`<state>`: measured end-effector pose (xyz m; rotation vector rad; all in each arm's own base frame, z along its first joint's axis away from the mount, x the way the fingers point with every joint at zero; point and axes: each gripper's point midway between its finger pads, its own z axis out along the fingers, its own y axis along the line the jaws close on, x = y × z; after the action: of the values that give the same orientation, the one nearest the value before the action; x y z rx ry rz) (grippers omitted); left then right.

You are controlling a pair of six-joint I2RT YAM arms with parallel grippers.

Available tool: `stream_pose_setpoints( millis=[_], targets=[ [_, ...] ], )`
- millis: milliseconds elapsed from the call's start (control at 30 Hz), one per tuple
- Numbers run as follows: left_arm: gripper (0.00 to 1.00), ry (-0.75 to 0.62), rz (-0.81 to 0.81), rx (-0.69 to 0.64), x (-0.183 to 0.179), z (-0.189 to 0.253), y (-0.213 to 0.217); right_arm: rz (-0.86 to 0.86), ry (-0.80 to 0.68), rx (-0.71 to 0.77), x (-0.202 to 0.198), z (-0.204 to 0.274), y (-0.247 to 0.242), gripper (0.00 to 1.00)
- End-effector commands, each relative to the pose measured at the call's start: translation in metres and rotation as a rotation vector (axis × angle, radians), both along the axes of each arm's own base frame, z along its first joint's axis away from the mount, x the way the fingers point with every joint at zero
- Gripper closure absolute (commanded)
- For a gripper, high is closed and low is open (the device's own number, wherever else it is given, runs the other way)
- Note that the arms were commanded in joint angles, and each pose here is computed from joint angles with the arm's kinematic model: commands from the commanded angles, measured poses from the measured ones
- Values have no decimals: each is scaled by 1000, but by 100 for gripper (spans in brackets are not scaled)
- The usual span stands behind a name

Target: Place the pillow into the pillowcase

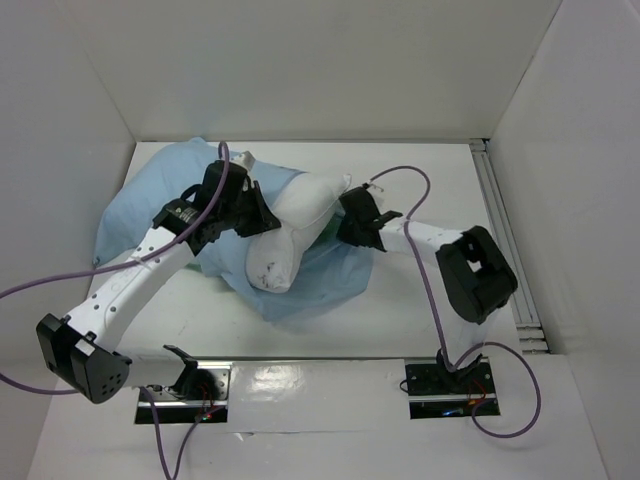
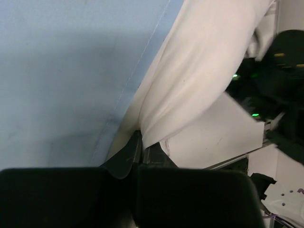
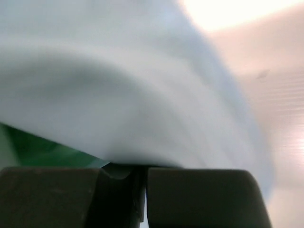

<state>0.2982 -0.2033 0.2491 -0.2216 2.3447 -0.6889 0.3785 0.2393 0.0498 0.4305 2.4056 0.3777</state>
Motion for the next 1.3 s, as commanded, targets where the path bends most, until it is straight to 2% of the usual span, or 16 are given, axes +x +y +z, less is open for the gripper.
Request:
stream_pose_setpoints(
  millis=[0,233,267,367,467,500,533,567,600,667,733,833,1033,1167,1267],
  targets=[
    [100,14,16,74,-1,8,11,-71,-162,91,25,65,-41,100],
    [100,164,-139,279,-20,-45,18,-17,-332,356,41,150,-63,100],
    [100,184,-152,299,-22,-51,20,-1,-411,404,44,176,-61,100],
    [100,239,-204,409,-28,-70,23,65,-515,465,39,208,-53,100],
    [100,193,-248,451,-23,-60,12,108,-546,472,37,225,-49,100],
    [100,143,-263,412,-17,-40,3,126,-518,455,35,218,-43,100],
    [95,104,-304,370,-17,-25,-11,162,-529,432,32,222,-36,100],
    [82,76,-341,352,-18,-15,-22,177,-519,420,33,219,-34,100],
    [51,3,-354,306,-13,9,-36,195,-500,409,32,213,-28,100],
    [31,-104,-387,254,-10,36,-61,241,-487,390,28,211,-17,100],
    [17,-210,-370,206,1,66,-73,269,-475,385,23,210,-10,100],
    [16,-289,-350,206,14,86,-86,285,-475,379,20,212,-6,100],
    [13,-391,-208,308,65,70,-104,315,-463,379,15,209,-1,100],
    [8,-406,-168,396,88,39,-114,311,-468,389,12,213,-2,100],
    [10,-341,-165,479,98,-5,-115,309,-448,383,9,206,-3,100]
  ],
)
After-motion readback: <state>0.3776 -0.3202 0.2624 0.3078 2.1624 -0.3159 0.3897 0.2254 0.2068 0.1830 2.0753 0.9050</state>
